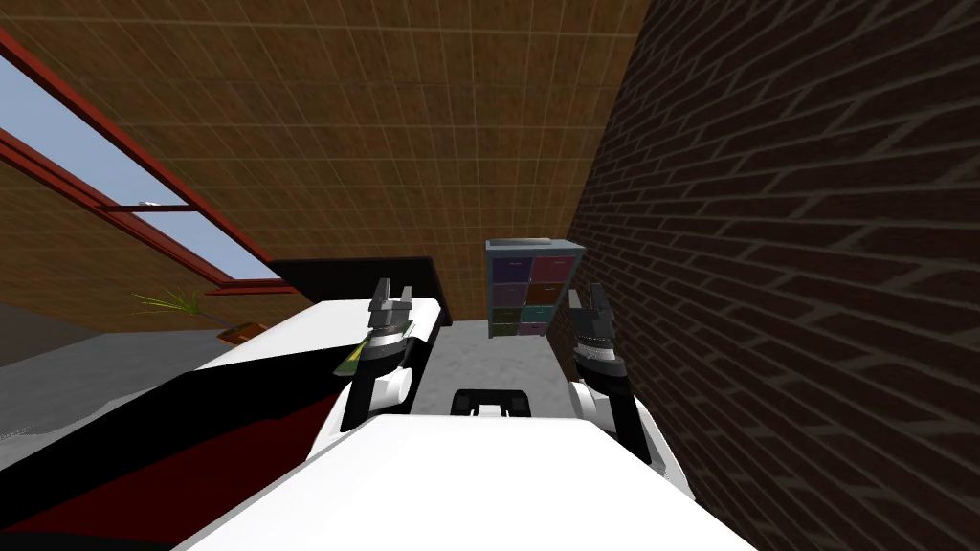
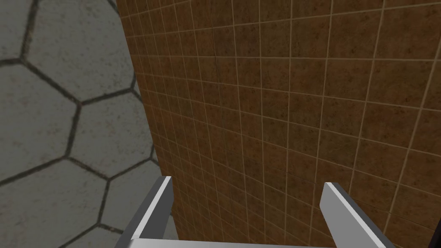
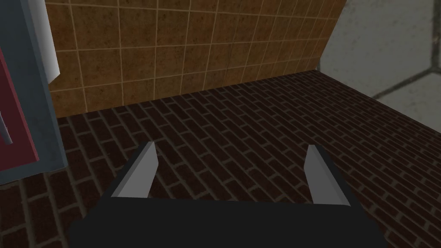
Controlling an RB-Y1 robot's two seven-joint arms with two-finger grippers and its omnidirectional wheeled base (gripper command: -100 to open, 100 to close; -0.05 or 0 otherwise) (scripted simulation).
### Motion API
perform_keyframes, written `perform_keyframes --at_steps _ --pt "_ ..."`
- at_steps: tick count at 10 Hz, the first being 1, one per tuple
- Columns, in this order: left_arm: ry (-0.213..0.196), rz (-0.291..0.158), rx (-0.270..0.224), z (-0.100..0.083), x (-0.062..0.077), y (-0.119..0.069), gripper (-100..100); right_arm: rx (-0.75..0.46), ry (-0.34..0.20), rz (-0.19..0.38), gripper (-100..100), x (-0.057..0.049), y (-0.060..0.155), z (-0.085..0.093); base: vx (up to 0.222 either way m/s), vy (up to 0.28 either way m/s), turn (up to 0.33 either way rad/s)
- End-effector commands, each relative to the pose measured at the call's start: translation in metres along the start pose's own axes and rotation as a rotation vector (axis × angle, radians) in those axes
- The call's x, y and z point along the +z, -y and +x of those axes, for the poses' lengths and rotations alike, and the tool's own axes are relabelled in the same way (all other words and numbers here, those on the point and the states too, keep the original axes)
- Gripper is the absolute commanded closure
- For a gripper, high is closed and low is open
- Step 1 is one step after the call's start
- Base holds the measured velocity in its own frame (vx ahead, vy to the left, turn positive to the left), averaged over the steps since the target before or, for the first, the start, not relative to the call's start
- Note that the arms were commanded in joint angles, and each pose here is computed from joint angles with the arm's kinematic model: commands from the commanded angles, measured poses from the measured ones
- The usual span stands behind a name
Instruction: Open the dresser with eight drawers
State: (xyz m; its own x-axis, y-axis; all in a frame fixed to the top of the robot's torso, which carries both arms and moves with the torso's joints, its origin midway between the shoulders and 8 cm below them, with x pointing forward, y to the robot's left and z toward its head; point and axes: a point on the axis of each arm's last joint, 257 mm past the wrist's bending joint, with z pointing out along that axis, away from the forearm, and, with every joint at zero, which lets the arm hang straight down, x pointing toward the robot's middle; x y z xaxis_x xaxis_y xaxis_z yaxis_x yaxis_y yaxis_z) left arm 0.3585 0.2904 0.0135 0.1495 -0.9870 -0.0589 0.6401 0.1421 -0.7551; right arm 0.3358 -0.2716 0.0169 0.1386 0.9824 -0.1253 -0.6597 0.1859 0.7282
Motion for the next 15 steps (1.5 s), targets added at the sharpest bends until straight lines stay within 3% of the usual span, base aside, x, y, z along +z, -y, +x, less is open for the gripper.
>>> perform_keyframes --at_steps 1,3,4,15 --pt "0.0 0.0 0.0 0.0 0.0 0.0 0 0.0 0.0 0.0 0 0.0 0.0 0.0 0.0 0.0 0.0" --pt "0.0 0.0 0.0 0.0 0.0 0.0 0 0.0 0.0 0.0 0 0.0 0.0 0.0 0.0 0.0 0.0" --pt "0.0 0.0 0.0 0.0 0.0 0.0 0 0.039 -0.015 -0.007 -100 0.003 0.001 0.001 0.012 -0.011 0.038" --pt "0.0 -0.001 0.0 0.0 0.0 0.0 0 0.459 0.024 -0.064 -100 0.03 0.013 -0.012 0.016 -0.029 0.052"
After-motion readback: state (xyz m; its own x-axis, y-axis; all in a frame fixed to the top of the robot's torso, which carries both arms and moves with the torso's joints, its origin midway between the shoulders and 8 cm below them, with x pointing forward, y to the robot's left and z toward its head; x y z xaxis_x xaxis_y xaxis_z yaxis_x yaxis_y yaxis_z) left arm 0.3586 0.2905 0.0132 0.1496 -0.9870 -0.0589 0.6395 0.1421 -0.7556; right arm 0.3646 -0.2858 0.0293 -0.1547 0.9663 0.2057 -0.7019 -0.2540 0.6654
